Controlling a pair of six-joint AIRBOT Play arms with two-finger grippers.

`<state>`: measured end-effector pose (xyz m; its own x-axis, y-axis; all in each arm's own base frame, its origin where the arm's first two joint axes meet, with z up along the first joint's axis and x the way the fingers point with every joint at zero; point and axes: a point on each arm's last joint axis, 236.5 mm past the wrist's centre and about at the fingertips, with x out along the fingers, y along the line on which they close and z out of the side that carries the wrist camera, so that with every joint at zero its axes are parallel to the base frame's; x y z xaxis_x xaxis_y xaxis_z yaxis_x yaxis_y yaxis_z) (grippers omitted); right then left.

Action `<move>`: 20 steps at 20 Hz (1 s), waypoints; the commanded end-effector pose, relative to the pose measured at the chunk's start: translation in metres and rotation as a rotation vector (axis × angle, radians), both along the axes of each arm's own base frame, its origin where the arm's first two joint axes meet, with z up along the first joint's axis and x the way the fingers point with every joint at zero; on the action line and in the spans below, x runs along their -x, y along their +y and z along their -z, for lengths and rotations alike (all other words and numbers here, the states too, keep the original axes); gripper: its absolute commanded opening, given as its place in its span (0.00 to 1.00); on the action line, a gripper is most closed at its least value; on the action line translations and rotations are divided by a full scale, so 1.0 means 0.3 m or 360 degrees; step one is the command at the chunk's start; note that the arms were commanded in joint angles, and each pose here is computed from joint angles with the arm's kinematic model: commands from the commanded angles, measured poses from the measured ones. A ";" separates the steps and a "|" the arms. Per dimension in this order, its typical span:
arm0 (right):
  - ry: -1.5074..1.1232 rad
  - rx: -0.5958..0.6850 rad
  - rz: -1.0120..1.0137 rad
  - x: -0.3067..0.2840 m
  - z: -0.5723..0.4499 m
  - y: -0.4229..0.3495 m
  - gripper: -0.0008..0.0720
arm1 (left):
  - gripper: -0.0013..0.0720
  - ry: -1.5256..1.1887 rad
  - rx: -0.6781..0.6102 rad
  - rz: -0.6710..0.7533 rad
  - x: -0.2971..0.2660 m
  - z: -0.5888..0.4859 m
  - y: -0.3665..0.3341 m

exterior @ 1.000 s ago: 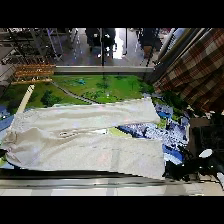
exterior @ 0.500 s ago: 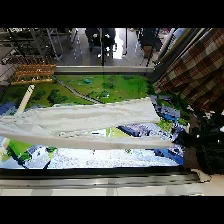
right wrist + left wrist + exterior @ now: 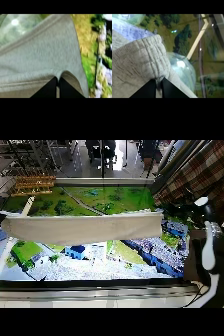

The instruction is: Fold the clothes and pants, and hang the long-sleeved shirts on hangers.

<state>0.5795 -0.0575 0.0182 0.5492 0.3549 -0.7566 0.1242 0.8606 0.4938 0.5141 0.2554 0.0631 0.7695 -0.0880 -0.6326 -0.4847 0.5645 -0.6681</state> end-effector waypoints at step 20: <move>0.0657 -0.0556 0.0042 0.352 0.334 0.159 0.88 | 0.96 0.0704 0.0064 0.0362 0.176 0.419 -0.216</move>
<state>0.4739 -0.0174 -0.0712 0.1989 0.6079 -0.7687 0.3040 0.7074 0.6381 0.4570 0.2007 -0.0470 0.4117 -0.2611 -0.8731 -0.5804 0.6635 -0.4721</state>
